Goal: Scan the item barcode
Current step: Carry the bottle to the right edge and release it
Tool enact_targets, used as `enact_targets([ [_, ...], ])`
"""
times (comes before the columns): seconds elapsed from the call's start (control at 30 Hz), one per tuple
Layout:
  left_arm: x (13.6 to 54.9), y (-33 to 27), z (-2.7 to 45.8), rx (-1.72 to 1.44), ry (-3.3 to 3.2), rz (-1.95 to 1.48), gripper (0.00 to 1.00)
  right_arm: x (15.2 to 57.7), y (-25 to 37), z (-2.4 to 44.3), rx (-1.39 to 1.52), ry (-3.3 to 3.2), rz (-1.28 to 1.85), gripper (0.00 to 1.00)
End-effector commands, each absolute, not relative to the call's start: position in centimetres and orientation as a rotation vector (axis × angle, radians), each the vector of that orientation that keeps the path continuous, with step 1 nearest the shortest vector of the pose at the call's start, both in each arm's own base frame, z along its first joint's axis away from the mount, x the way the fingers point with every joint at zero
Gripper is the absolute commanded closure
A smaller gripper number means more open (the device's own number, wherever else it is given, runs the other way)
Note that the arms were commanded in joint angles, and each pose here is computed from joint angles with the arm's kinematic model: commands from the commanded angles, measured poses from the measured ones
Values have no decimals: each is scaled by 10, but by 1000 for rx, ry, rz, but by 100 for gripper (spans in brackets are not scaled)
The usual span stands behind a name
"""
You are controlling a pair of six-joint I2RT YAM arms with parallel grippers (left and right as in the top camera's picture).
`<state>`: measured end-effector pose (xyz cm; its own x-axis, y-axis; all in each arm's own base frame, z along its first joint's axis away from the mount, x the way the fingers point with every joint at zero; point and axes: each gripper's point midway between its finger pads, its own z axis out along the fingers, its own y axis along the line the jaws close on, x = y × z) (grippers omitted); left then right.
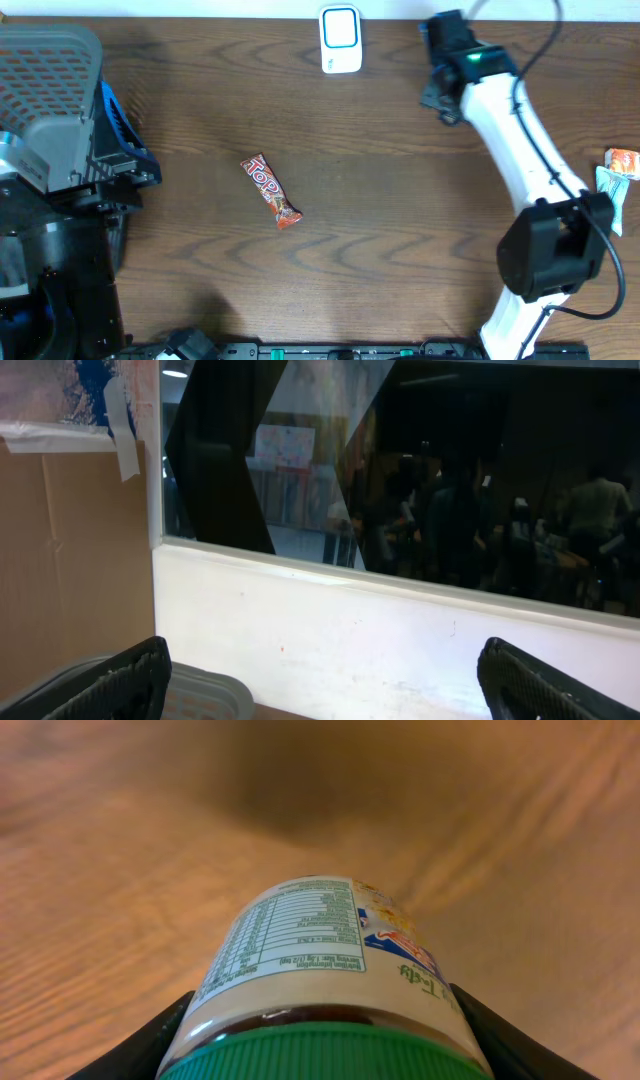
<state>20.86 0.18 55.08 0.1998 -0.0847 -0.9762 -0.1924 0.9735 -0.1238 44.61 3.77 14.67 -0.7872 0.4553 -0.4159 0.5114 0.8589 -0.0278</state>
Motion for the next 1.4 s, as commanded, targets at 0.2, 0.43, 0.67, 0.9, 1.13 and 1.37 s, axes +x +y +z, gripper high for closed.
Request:
enact_targets([
  [0.2,208,3,550,-236,1373,93,2,421,-40,126,1072,2699,-123,39],
  [0.43,208,3,550,-236,1373,93,2,400,-106,83,1305,2653,-172,42],
  [0.67,208,3,550,-236,1373,94,2,367,-158,34,1469,2596,-193,42],
  [0.9,208,3,550,-236,1373,94,2,338,-237,33,1674,2411,-242,38],
  [1.13,208,3,550,-236,1373,94,2,315,-306,39,1805,2192,-184,11],
  [1.37,208,3,550,-236,1373,93,2,322,-311,59,1754,2187,3,1],
])
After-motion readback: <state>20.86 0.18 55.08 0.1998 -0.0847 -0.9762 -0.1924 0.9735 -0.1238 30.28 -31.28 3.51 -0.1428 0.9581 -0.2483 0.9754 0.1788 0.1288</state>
